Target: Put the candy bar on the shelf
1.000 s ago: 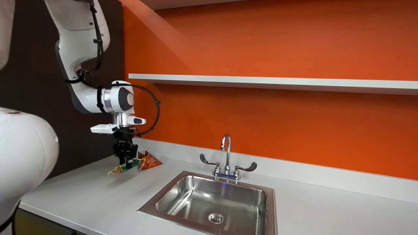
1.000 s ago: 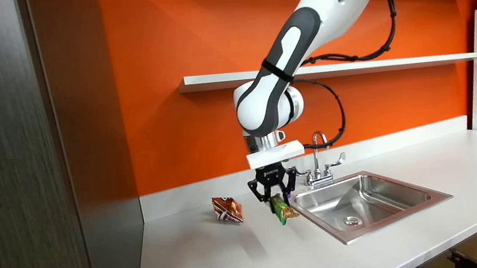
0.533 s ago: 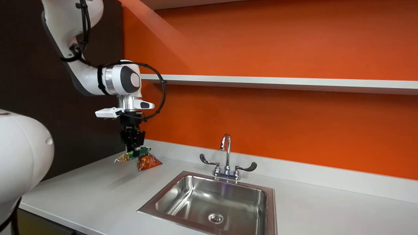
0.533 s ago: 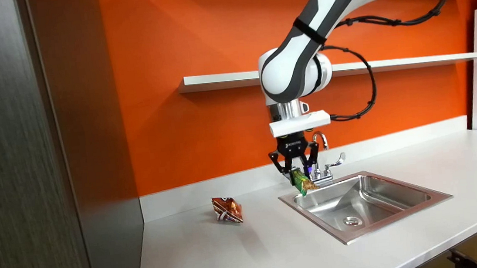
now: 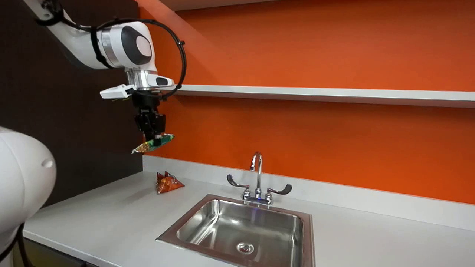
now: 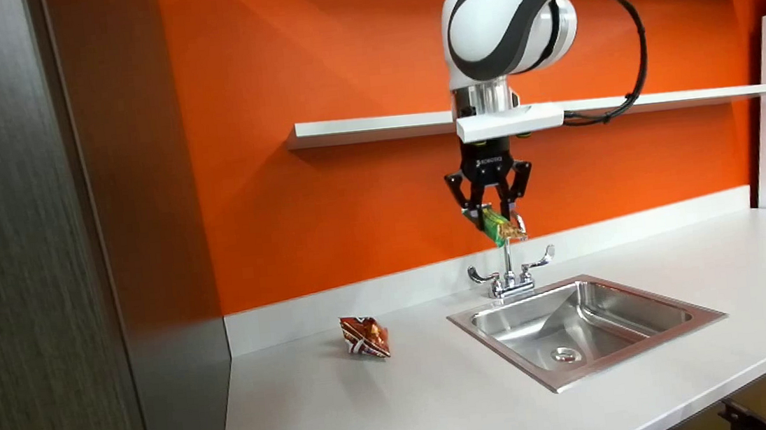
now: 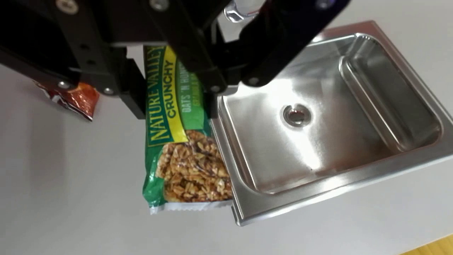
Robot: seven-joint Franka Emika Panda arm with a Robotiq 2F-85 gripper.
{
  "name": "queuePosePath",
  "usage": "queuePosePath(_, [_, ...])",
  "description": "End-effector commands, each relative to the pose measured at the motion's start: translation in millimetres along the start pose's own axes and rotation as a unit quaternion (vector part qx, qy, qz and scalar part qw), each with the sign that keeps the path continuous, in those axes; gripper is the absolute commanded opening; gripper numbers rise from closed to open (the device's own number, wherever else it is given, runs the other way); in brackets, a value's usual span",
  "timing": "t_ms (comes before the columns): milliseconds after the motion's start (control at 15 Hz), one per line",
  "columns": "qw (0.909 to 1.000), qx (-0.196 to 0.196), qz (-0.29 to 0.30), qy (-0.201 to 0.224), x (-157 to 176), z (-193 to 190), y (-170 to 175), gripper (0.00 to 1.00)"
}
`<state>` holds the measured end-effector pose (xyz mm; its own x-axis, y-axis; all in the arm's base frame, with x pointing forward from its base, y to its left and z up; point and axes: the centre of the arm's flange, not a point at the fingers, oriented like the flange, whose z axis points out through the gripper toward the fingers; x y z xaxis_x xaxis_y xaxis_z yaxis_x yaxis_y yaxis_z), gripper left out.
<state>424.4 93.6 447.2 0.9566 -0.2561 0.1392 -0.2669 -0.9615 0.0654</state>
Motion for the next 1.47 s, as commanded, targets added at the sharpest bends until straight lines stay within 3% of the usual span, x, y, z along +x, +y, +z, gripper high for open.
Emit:
queuePosePath(0, [0.9984,0.009,-0.021,0.051,-16,-64,9,0.18])
queuePosePath(667, [0.9824,0.038,-0.046,0.177,-10,-191,-13,0.18])
queuePosePath(1000, [0.9784,0.037,-0.031,0.201,34,-234,-29,0.18])
queuePosePath(1400, [0.9788,0.01,-0.035,0.201,98,-246,-46,0.18])
